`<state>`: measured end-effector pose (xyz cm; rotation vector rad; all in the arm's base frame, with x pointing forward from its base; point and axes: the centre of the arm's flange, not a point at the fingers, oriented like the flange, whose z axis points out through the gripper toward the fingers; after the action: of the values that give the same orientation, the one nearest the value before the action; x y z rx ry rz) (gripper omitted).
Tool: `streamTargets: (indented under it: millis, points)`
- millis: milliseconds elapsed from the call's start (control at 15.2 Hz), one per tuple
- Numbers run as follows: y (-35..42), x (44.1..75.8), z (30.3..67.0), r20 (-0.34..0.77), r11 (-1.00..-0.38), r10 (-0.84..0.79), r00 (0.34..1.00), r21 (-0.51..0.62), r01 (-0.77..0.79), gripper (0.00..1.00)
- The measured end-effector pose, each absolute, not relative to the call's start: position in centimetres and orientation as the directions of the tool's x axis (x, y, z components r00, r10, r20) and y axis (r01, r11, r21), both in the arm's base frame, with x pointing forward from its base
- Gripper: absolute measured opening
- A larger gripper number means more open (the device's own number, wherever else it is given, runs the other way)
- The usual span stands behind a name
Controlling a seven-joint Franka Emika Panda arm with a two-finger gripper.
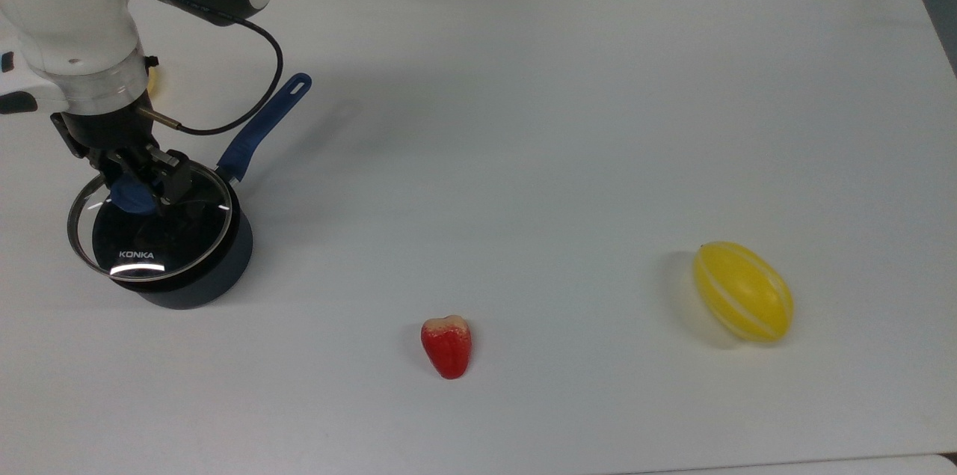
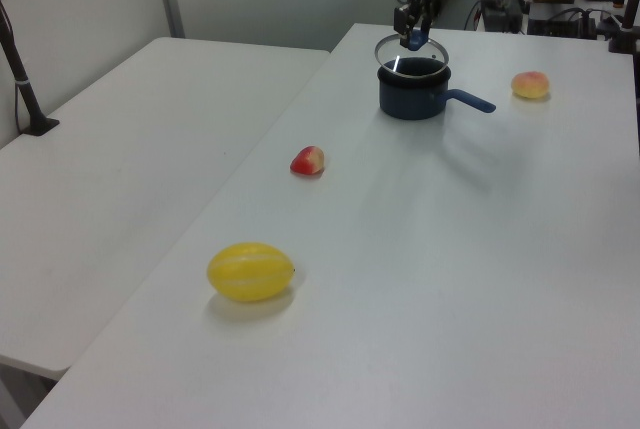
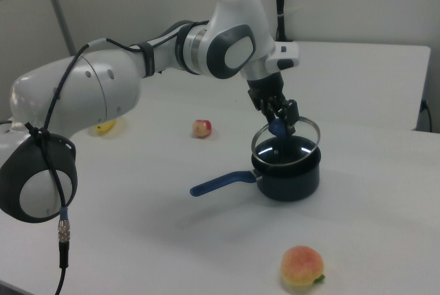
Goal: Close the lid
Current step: 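Carry the lid over the black saucepan's rim, then lower the lid onto the saucepan rim and open the gripper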
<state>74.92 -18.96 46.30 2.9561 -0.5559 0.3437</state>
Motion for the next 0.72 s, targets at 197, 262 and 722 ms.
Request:
streamTargets:
  millis: [197, 262, 722]
  points:
    - [-18.9, 75.0, 45.8, 0.236, -0.927, -0.344, 0.909, 0.071, -0.369, 0.66]
    - [-18.9, 75.0, 45.7, 0.234, -0.927, -0.344, 0.909, 0.071, -0.369, 0.66]
    - [-18.9, 75.1, 44.5, 0.217, -0.927, -0.344, 0.914, 0.074, -0.367, 0.66]
